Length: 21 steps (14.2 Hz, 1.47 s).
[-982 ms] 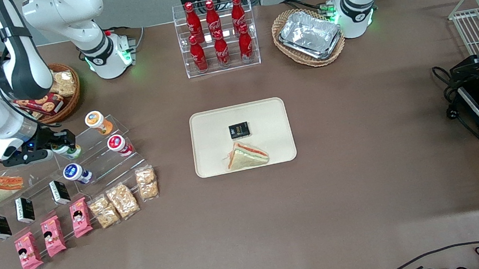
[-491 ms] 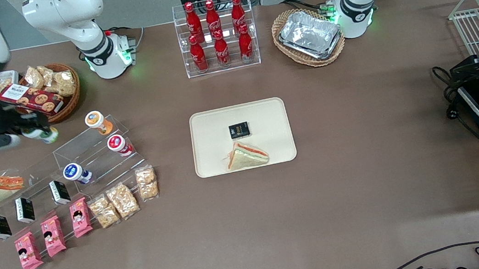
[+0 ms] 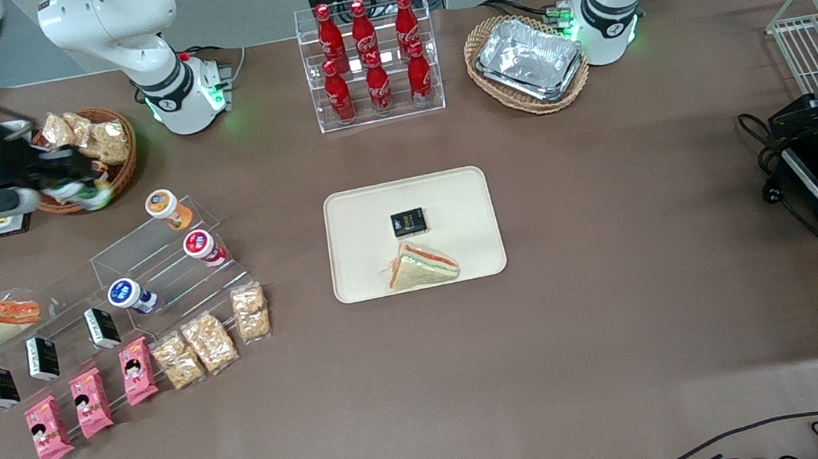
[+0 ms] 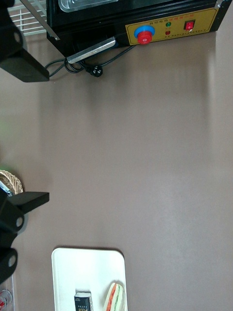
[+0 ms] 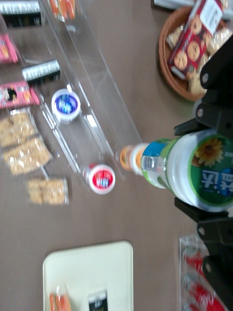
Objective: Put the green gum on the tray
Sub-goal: 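Lift the green gum bottle and carry it over the white tray, then lower the green gum bottle onto the tray and open the right gripper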
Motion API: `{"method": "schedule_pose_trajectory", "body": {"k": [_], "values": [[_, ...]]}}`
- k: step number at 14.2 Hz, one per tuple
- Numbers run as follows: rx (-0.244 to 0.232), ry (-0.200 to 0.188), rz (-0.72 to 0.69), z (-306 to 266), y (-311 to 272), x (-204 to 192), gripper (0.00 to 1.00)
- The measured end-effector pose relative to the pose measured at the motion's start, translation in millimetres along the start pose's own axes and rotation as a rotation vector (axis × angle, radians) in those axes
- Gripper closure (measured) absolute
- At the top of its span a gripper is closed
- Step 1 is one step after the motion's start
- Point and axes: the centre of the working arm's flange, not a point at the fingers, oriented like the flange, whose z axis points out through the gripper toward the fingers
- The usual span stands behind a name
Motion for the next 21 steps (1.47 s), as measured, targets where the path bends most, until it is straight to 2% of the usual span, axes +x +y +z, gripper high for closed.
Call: {"method": "schedule_pose_trajectory", "body": {"k": [3,7,11,16,18,21], "values": [[0.028,-0.014,0.068,7,-83,-9,0.42],[0.033,0.003,0.116,29,-177,-4,0.42],[0.043,-0.019,0.135,78,-233,13,0.42],[0.074,-0.018,0.106,154,-292,24,0.42],[0.064,-0.008,0.106,186,-313,21,0.42],[0.003,0.039,0.117,236,-352,4,0.42]]}}
